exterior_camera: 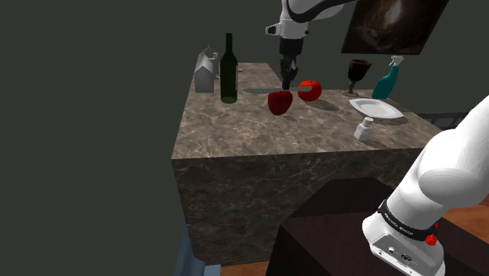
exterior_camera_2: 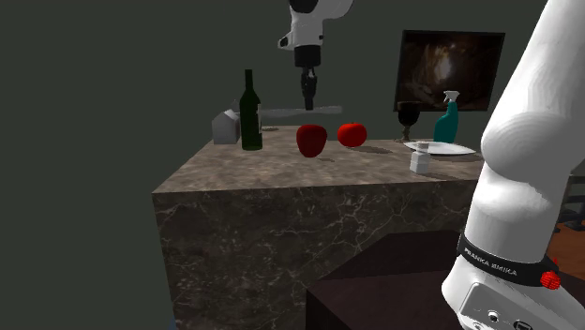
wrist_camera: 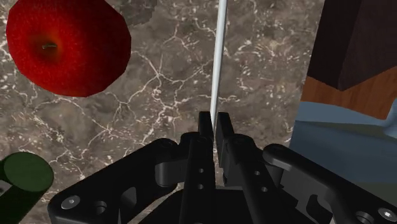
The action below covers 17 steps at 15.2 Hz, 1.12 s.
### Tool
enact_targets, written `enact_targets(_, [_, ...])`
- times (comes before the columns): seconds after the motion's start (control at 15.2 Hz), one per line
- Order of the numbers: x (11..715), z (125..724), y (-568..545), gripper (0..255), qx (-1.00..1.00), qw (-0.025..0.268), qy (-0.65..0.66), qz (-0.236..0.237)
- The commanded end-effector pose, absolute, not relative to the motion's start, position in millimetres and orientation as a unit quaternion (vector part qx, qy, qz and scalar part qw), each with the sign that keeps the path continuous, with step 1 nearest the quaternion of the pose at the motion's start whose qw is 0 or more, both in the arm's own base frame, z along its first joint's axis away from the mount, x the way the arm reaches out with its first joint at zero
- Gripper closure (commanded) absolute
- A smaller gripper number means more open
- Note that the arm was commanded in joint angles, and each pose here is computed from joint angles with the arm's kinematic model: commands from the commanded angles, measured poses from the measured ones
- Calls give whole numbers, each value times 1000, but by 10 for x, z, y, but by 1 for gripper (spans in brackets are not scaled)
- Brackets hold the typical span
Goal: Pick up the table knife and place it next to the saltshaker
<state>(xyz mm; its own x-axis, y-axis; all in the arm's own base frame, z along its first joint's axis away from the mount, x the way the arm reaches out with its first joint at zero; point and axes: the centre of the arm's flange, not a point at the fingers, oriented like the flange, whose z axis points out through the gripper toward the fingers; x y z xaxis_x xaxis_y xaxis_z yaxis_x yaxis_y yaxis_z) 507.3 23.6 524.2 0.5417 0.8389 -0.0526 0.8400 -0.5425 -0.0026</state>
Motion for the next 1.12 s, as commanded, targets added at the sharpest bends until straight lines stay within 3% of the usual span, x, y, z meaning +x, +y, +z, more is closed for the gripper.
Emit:
enact_targets(0.0, [4914,5227,14,255,878,11,479,-24])
enact_targets(1.06, [3855,5227,-1813,255,878,11,479,-24])
